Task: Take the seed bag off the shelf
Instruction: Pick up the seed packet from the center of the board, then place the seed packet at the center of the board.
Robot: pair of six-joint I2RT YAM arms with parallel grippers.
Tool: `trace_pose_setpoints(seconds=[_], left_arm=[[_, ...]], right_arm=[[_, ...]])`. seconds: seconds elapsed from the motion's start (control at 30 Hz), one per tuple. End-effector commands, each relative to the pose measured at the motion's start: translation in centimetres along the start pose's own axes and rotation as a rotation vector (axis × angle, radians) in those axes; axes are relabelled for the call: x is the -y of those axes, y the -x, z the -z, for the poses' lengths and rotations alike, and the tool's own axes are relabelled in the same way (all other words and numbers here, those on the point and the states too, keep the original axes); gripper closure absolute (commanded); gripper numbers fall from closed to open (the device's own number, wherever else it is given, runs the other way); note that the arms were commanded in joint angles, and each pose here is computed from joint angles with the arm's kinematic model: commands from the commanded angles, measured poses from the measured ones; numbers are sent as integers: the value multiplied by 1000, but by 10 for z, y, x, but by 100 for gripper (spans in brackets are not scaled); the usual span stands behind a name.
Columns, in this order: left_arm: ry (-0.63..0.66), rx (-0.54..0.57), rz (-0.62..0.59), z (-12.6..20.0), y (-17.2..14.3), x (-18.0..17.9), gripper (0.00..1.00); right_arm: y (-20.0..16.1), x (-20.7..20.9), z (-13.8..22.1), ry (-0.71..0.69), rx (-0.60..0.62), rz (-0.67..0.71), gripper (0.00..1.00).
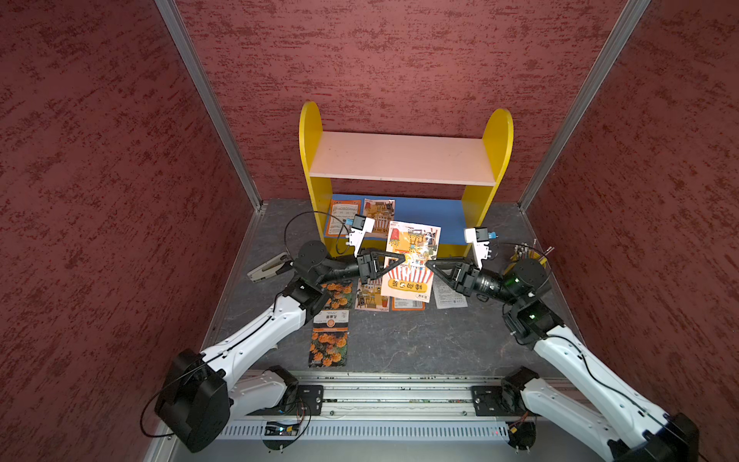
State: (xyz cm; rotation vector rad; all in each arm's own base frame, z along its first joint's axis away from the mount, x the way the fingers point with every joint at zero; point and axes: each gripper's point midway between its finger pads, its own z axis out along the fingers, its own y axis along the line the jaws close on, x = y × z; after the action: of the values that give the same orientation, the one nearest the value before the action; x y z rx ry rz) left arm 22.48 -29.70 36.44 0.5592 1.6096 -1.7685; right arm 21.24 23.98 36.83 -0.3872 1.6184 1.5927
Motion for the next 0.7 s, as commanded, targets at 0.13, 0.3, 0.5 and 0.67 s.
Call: trace_pose_setpoints(seconds=[0.13, 0.3, 0.5, 0.67], left_arm=[[19, -4, -12, -5, 4, -5, 93], [56, 6, -5, -3, 13, -16, 63], [226, 19, 17, 24, 26, -48, 0], [459, -17, -4, 53, 24, -72, 0]], right_arm=[[10, -17, -3, 33, -3, 41, 100], [6, -3, -3, -35, -12, 31, 100], [-10, 31, 2, -185, -50, -18, 100], [-47, 62, 5, -264, -107, -117, 100]])
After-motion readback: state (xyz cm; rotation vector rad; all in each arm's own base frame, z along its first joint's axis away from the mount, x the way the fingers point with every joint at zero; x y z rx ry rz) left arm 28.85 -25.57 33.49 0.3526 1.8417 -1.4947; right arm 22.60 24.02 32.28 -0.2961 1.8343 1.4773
